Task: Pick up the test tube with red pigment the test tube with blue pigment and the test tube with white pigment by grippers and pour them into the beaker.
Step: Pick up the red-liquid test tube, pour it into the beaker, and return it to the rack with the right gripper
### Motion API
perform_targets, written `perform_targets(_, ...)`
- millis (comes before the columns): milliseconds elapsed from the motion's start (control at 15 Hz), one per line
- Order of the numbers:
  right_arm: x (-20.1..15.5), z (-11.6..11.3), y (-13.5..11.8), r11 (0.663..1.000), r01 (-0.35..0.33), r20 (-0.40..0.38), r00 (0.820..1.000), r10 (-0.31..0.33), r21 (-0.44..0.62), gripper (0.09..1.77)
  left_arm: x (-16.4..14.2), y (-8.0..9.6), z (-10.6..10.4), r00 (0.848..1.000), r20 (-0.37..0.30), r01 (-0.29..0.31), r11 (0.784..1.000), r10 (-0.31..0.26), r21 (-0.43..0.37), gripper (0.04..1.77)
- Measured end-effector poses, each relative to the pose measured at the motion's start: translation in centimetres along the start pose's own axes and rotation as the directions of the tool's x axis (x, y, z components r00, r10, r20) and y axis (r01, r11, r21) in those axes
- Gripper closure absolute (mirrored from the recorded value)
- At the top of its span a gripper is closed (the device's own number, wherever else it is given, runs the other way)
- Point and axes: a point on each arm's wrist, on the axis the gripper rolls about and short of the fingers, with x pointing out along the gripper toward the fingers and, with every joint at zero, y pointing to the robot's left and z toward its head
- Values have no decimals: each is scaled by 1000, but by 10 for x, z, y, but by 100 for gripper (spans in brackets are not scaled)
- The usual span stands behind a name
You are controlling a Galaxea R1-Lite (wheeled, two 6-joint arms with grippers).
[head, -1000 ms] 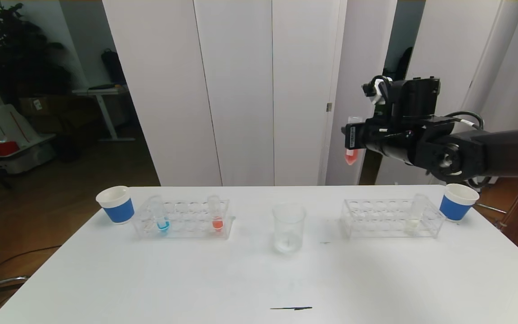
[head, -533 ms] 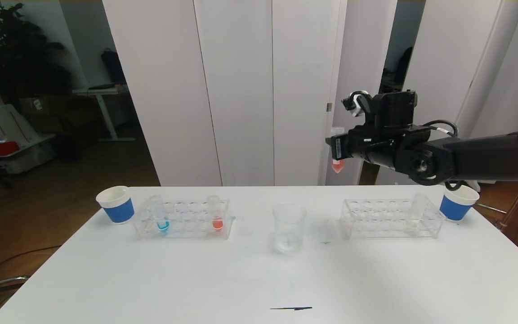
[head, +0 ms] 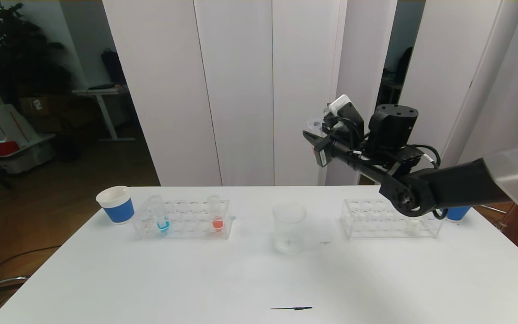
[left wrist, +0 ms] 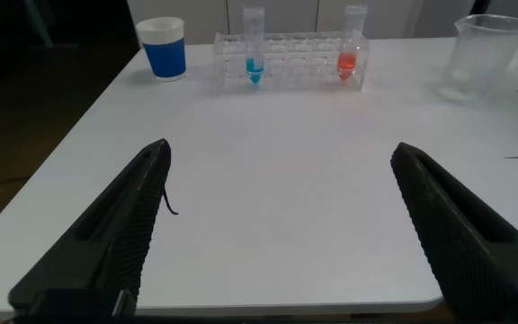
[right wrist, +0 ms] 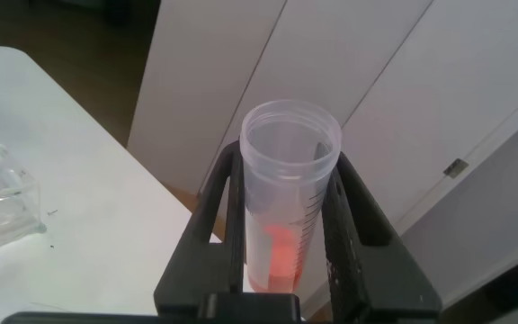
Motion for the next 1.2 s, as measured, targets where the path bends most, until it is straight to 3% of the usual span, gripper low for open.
perform_targets(133,-2,-7,8,998,-44,22,999,45,-52,128,0,0,0,1000,0,0,1000,0,0,6)
perform_targets(267,-5,-13,11,996,-45,28,998,47,-76,128,0,0,0,1000,0,0,1000,0,0,6)
perform_targets(533,-13,-15,13,976,-86,174,977,121,-198,128,0,0,0,1000,0,0,1000,0,0,6)
perform_targets(667,-18,-27,17,975,-101,141,981,130,-196,128,0,0,0,1000,0,0,1000,0,0,6)
perform_targets(800,-25,-33,21,971,-108,173,974,147,-214,128,0,0,0,1000,0,0,1000,0,0,6)
perform_targets(933,-29,-37,23,951,-149,217,953,211,-271,128,0,0,0,1000,0,0,1000,0,0,6)
perform_targets(1200,-31,-53,12,893,-205,197,932,303,-401,128,0,0,0,1000,0,0,1000,0,0,6)
